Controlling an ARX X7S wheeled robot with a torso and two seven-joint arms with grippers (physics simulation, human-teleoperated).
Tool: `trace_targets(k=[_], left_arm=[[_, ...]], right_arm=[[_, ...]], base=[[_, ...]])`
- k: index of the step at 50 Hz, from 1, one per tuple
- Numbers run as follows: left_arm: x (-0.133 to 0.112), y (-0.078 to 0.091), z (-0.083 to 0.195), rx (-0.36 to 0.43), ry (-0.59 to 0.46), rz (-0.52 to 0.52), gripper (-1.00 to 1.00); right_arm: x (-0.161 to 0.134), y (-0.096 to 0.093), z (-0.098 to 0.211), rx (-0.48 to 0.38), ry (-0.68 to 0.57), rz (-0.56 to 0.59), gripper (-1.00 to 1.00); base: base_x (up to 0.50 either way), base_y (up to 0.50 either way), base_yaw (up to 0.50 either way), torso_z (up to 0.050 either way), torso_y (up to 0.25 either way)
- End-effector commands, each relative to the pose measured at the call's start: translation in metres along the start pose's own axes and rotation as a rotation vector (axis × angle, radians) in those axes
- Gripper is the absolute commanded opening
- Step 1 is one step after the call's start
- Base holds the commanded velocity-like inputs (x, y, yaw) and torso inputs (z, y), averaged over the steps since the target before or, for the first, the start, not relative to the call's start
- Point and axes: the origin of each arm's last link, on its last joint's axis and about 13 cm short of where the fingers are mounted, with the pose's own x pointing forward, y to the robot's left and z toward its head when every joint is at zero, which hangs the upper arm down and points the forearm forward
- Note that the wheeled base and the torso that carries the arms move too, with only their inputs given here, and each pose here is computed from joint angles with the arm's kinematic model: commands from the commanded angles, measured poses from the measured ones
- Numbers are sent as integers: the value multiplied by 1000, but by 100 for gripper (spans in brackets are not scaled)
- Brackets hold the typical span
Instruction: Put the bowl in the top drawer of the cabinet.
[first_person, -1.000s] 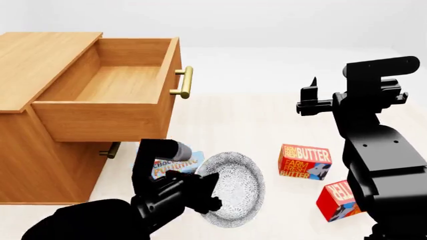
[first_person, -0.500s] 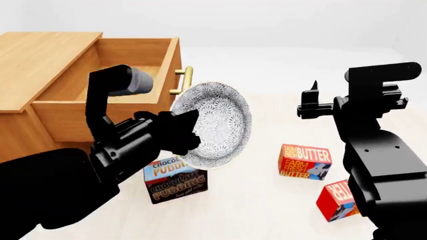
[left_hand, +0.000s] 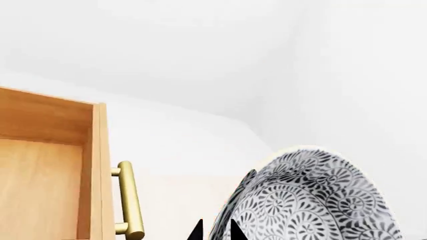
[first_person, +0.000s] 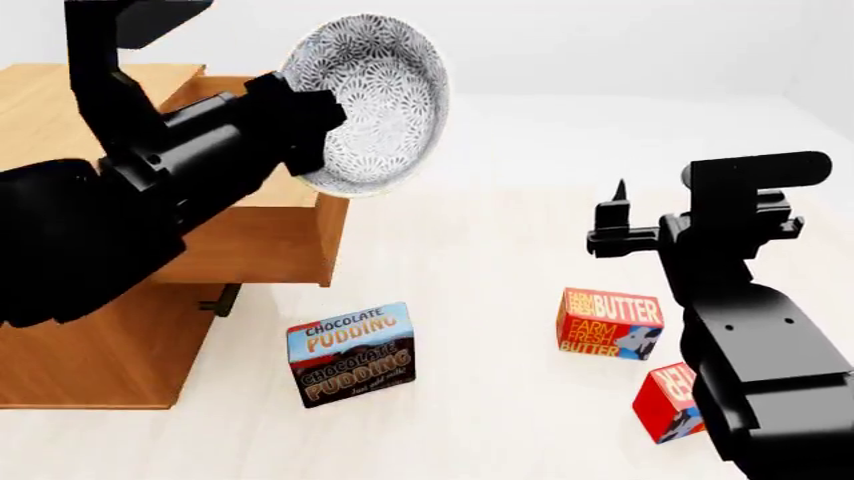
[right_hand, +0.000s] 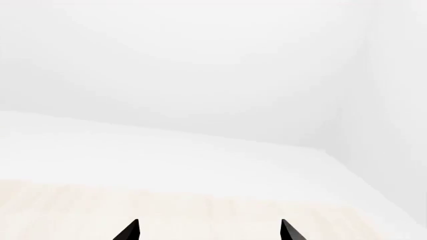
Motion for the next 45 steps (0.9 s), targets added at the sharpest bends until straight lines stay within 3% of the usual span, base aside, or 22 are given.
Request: trace_targets(k=[1, 4, 9, 18, 28, 45], left_arm=[[25, 13, 35, -73, -53, 168, -100], [35, 17, 42, -44, -56, 244, -100], [46, 19, 51, -28, -64, 302, -100], [64, 29, 69, -138, -92, 374, -100], [87, 48, 63, -237, -37, 489, -100], [104, 68, 51, -290, -16, 601, -100]], right_arm=[[-9, 5, -2, -20, -20, 15, 100], [-12, 6, -1, -62, -40, 13, 100], [-17, 6, -1, -63, -53, 20, 100], [-24, 8, -2, -97, -71, 30, 100], [-28, 8, 1, -111, -84, 40, 100], [-30, 4, 0, -106, -80, 24, 100]], base=[[0, 0, 0, 0, 0], [0, 0, 0, 0, 0], [0, 0, 0, 0, 0], [0, 0, 0, 0, 1], [0, 0, 0, 0, 0], [0, 0, 0, 0, 1]])
